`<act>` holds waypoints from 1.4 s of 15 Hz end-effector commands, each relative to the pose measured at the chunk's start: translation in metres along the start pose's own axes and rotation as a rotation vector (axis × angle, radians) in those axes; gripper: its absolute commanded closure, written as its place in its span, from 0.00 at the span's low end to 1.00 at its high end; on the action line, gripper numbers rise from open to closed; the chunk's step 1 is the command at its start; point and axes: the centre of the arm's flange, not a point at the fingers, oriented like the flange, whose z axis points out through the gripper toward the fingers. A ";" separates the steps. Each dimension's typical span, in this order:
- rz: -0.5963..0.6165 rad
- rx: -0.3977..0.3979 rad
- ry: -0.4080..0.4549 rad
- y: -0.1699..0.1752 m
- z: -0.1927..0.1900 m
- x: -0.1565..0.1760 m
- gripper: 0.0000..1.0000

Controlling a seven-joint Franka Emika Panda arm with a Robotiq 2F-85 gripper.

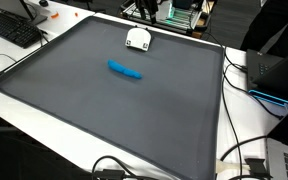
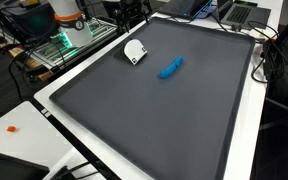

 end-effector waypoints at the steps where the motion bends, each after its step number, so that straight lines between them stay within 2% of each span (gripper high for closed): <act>1: 0.200 -0.027 0.024 0.010 0.016 0.003 0.00; 6: 0.480 -0.064 0.010 0.020 0.030 0.009 0.00; 9: 0.555 -0.082 0.004 0.027 0.038 0.011 0.00; 14: 0.534 -0.089 0.038 0.028 0.052 0.013 0.00; 21: 0.497 -0.083 0.154 0.019 0.062 0.020 0.00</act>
